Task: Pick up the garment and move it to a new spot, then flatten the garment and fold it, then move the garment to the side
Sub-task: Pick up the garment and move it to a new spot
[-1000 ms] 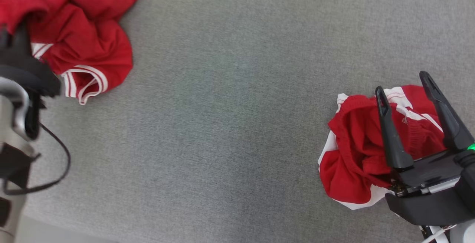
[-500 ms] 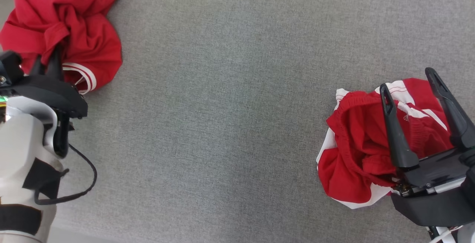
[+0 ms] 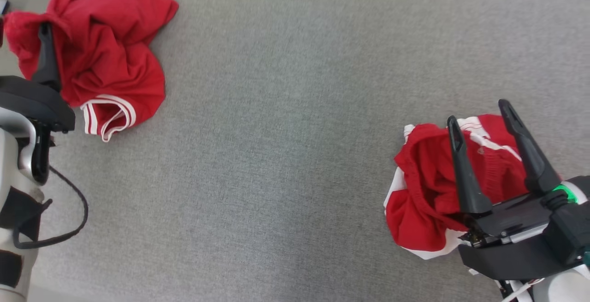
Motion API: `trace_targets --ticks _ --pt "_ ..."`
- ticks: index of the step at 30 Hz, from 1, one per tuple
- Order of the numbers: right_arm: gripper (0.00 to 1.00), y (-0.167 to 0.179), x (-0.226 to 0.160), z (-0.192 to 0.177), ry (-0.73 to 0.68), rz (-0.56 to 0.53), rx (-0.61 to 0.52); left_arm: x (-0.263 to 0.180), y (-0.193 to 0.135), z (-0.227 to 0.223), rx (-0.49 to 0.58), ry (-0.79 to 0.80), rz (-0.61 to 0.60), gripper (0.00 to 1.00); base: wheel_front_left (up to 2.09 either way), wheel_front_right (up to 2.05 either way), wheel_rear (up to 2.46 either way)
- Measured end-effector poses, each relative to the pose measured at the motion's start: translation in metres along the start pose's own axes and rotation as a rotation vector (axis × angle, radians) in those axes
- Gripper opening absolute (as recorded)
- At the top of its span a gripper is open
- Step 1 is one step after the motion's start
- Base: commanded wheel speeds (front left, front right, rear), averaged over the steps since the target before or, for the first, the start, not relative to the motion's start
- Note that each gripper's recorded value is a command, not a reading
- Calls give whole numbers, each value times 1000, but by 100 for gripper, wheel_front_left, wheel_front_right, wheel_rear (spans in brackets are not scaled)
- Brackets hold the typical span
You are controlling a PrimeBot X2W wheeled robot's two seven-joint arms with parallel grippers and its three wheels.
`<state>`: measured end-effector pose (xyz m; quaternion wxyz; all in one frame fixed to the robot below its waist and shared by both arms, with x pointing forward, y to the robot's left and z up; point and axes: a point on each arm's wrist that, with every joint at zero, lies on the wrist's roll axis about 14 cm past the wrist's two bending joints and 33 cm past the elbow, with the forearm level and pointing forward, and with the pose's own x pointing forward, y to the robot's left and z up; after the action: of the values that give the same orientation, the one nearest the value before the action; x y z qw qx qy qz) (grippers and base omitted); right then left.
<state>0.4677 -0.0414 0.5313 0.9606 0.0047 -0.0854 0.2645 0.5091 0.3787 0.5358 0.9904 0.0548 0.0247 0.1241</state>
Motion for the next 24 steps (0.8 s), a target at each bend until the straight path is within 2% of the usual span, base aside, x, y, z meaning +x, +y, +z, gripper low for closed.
trace_targets --ticks 5,14,20,21,24 --pt "100 -3 -8 5 -21 -37 18 -2 -6 -9 20 61 -30 100 0 0 0" --pt "100 -13 -28 14 -57 -121 34 -6 -30 7 28 1 -113 100 0 0 0" --pt "100 -22 -45 21 -62 -173 26 -14 -56 35 -14 -107 -178 100 0 0 0" --pt "100 -27 -52 24 -66 -198 20 -20 -68 40 -62 -140 -195 100 0 0 0" --pt "100 -34 -61 26 -63 -227 11 -26 -85 44 -83 -166 -233 100 0 0 0"
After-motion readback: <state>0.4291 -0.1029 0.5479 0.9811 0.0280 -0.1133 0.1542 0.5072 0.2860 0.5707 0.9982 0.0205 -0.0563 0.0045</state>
